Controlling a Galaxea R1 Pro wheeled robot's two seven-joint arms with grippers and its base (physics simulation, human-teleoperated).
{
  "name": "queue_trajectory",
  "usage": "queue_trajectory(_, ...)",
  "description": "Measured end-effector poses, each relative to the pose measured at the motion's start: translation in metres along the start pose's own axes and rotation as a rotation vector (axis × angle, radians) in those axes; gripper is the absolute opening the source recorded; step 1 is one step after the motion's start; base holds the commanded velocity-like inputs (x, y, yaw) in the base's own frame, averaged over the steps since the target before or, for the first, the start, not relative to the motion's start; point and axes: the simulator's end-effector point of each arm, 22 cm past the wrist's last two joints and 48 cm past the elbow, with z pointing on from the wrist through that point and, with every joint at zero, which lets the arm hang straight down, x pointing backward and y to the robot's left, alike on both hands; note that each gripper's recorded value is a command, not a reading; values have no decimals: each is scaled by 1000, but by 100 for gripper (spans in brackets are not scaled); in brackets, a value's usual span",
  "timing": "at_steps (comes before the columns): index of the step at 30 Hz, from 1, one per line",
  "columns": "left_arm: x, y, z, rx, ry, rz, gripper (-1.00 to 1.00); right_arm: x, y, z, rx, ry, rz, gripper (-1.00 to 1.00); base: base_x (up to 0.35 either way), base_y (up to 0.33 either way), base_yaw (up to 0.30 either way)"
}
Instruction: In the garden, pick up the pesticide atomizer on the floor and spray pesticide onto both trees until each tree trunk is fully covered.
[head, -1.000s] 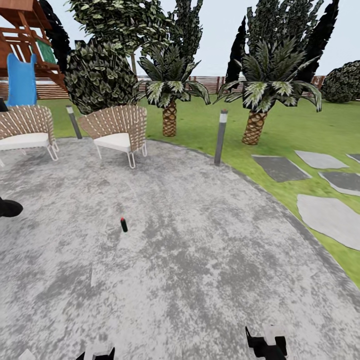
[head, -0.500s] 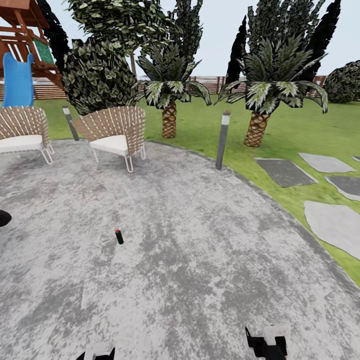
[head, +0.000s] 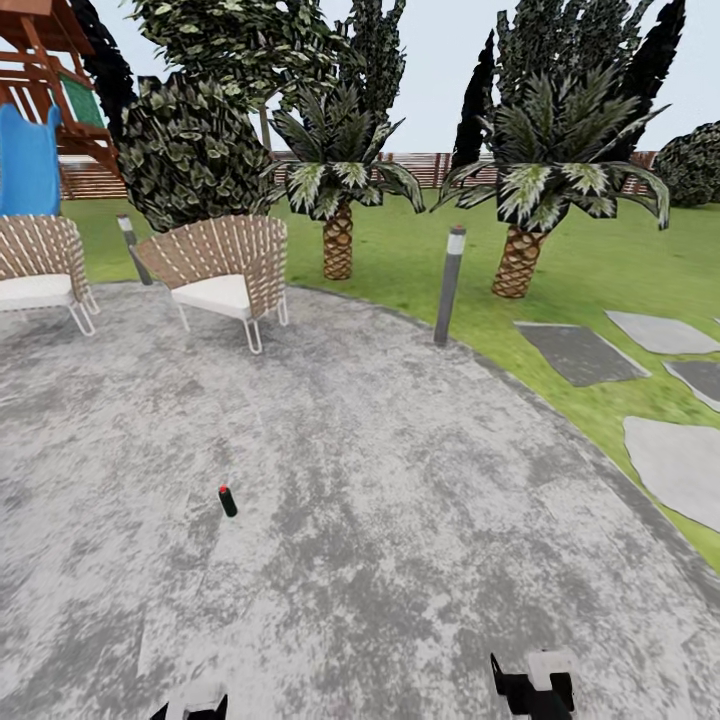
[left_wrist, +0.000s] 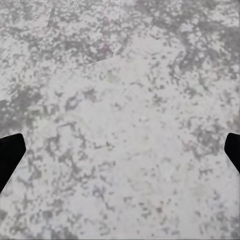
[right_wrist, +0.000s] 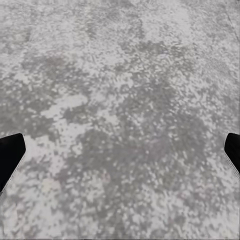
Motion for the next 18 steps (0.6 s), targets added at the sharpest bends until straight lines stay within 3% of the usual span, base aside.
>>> queue_trajectory(8,0,10,0,-30,1,-60,100,0,-1,0,4,0,1,100,337,0,65)
queue_trajectory(18,0,12,0,-35,0,-74,100,0,-1,0,5,0,1,100,329,-27,238)
